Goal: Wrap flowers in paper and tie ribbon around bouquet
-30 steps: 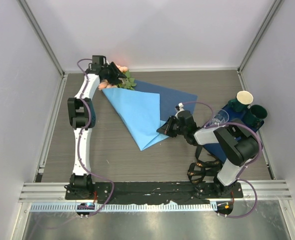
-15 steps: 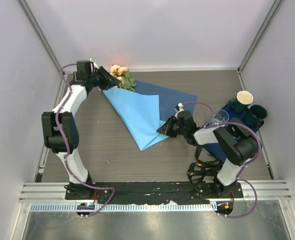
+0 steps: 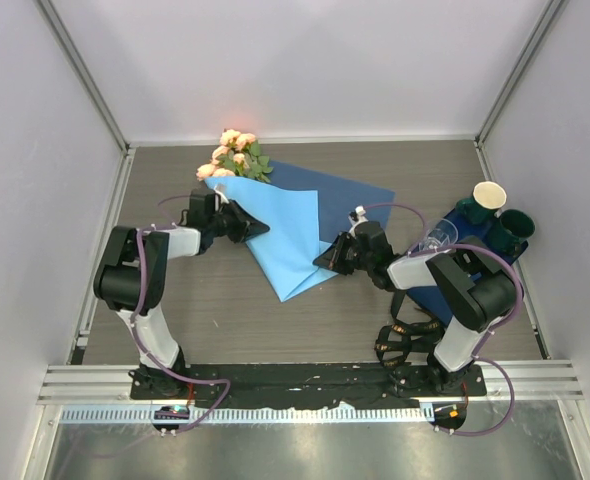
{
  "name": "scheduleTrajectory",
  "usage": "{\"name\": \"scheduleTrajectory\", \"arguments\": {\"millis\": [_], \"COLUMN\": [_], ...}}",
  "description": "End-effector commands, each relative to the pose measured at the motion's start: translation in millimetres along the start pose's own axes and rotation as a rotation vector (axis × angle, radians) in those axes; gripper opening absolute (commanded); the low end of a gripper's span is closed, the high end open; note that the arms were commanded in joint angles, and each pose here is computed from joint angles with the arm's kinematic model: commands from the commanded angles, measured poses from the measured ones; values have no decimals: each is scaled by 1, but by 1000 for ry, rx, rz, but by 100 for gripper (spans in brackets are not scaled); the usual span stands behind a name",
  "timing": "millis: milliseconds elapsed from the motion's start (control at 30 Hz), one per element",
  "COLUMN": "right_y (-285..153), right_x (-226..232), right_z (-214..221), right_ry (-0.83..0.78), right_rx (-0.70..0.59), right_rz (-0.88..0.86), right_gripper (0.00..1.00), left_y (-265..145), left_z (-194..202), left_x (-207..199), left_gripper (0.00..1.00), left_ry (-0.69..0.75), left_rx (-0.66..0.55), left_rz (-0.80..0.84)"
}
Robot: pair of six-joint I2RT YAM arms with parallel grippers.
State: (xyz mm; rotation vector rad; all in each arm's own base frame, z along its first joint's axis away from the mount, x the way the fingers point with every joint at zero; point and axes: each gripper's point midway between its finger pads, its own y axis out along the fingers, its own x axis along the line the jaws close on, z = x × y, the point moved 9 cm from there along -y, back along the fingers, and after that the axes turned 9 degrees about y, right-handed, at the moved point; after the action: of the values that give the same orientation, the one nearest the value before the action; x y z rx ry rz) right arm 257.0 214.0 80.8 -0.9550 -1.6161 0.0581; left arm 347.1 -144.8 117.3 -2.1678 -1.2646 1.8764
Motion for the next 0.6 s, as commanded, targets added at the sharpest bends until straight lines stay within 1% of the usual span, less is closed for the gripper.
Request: {"name": "scheduleTrajectory", "arguments": {"millis": [0,100,133,200,233,300,333,367,400,433,500,533,567], "right_y": [-2,-4,-6,-10,-15,-23,-27,-29,-34,-35,-30,-25,-19], "right_x": [18,27,24,38,36,57,60,65,80,85,99,103,109], "right_z": [-8,-12,-12,-19,-18,-32,-27,-29,-34,-21,-17,-13,-5], "right_ry": [-59,-82,-106,-164,-205,-274,-301,-358,-391,-432,-485,-484,-475], "right_rx": [-6,0,14,-6,5,-70,-60,-96,-134,-103,-108,-99,-50], "right_rz": [-55,-50,-22,-16,36,63,99,129,124,147,150,118,44], "right_gripper": [1,8,13,20,28,35,40,43,45,47,49,50,50], "left_y": [3,5,6,7,8,8,8,8,7,8,8,8,9], "left_z": [-7,-2,-1,1,4,8,9,10,11,12,12,11,12], "left_x": [0,9,13,16,20,24,26,28,29,30,30,31,31], "left_gripper": [9,9,9,8,8,8,7,7,7,7,7,7,7], "left_ry": [74,61,60,61,58,56,50,49,51,52,51,52,55], "left_rx": [-70,-60,-59,-51,-42,-39,-37,-36,-34,-31,-30,-31,-32], "left_rz": [47,27,13,4,-1,-6,-9,-14,-18,-20,-24,-24,-28]}}
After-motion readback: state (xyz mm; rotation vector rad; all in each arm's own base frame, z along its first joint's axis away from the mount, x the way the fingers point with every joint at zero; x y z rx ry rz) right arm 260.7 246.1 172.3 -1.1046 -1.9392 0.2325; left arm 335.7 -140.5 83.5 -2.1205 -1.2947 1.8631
